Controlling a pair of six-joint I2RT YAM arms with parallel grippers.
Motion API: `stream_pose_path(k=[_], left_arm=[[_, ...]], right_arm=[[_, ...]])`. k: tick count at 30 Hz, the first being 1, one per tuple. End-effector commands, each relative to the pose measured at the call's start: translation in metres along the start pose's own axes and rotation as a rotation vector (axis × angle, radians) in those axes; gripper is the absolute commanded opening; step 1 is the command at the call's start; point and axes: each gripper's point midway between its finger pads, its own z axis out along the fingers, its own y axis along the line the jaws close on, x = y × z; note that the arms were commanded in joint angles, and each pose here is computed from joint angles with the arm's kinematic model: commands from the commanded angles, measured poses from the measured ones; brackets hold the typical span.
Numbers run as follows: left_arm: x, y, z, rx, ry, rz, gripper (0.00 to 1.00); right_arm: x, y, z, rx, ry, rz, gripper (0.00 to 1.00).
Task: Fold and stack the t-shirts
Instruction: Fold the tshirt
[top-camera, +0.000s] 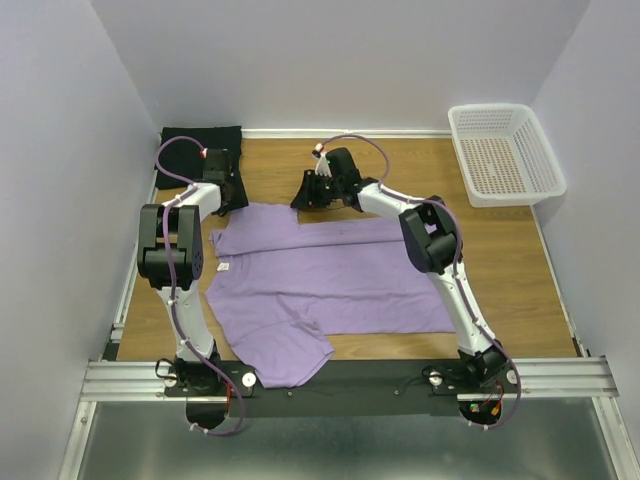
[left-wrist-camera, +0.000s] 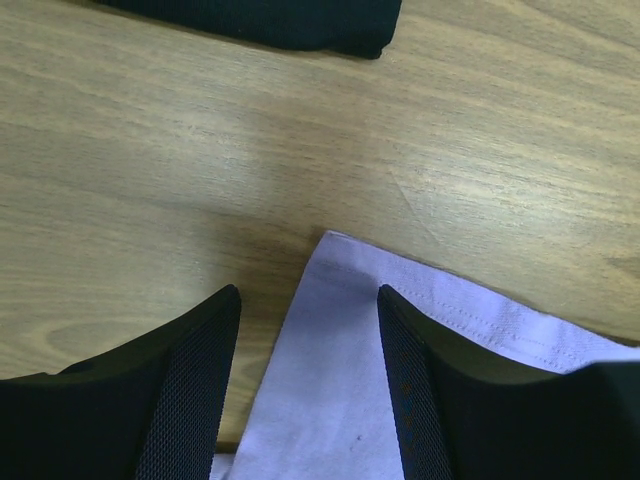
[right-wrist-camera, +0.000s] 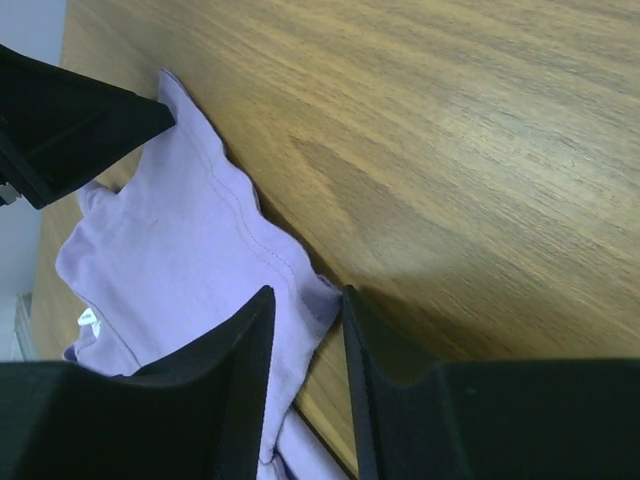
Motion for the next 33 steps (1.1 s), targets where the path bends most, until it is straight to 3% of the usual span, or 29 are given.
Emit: stream_pose_path(k=[1,7,8,14,18,20,26,33], left_arm=[[0.011,-0.001,0.011,0.002,0.038,0.017,0.63],[0.021,-0.007,0.015,0.005,0.063,0.036,0.5],[0.023,-0.007,0.016,0.003,0.069,0.039,0.48],[0.027,-0.004,0.018,-0.015,0.081,0.041,0.27],[0.028,-0.004,0.017,-0.014,0.084,0.047,0.06],[0.028,-0.004,0.017,-0.014,0.082,0.055,0.0],[0.018,-0.007,0.006,-0.006,0.053,0.048,0.0],[-0.018,-0.006,-0.05,-0.016,-0.057,-0.003,0.0]], right_arm=[[0.044,-0.018,0.017,0.034,0.099,0.039,0.38],[0.048,-0.016,0.019,0.034,0.105,0.035,0.29],[0.047,-0.016,0.019,0.035,0.101,0.032,0.23],[0.043,-0.014,0.018,0.033,0.094,0.021,0.06],[0.041,-0.01,0.018,0.022,0.093,0.017,0.01],[0.039,-0.01,0.018,0.016,0.089,0.014,0.01],[0.025,0.008,0.009,-0.012,0.069,-0.012,0.0],[0.008,0.033,-0.018,-0.028,0.036,-0.045,0.01]])
